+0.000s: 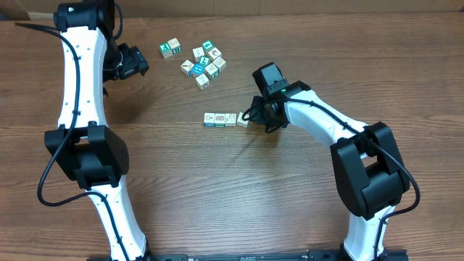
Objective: Form a horizontal line
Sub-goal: 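Push the L block left against the elephant block with the right gripper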
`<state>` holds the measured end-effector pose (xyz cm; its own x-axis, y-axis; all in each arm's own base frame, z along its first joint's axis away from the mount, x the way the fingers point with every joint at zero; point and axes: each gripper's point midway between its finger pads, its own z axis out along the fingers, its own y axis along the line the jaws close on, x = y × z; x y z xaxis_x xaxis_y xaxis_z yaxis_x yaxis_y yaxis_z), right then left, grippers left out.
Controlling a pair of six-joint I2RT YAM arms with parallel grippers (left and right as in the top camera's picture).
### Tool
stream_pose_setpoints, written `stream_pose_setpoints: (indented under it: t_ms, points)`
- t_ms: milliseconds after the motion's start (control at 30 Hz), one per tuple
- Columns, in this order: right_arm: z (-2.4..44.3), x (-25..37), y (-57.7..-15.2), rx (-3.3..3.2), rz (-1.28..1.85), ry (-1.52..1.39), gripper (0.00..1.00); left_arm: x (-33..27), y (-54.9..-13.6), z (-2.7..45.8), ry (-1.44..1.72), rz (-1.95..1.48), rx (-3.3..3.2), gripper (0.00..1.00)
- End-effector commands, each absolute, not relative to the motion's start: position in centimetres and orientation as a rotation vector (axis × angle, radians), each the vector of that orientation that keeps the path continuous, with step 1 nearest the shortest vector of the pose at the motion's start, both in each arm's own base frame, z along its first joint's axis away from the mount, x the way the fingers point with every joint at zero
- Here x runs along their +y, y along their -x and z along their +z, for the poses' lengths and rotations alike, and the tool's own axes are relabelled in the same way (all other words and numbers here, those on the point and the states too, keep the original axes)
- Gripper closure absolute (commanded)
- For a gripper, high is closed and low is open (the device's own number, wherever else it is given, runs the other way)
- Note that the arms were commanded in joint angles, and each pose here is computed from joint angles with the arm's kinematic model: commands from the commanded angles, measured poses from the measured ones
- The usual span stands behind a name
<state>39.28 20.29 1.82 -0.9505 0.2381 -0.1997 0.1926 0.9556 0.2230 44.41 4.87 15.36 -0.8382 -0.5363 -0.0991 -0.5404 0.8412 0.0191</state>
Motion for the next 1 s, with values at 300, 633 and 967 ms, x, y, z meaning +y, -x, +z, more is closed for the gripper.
stream_pose_setpoints:
  t_ms: [300,633,967]
  points:
    - [2.2,21.9,-39.4,2.869,0.408,-0.312,0.96,4.6,-44.5,15.5,0.852,0.066,2.924,0.01]
    - [2.3,22.5,-39.3,2.877,0.449,-0.288,0.96,4.6,-44.5,15.5,0.852,0.066,2.924,0.0]
    - [2.5,22.8,-39.4,2.873,0.47,-0.244,0.96,4.6,-44.5,15.5,0.852,0.066,2.924,0.0]
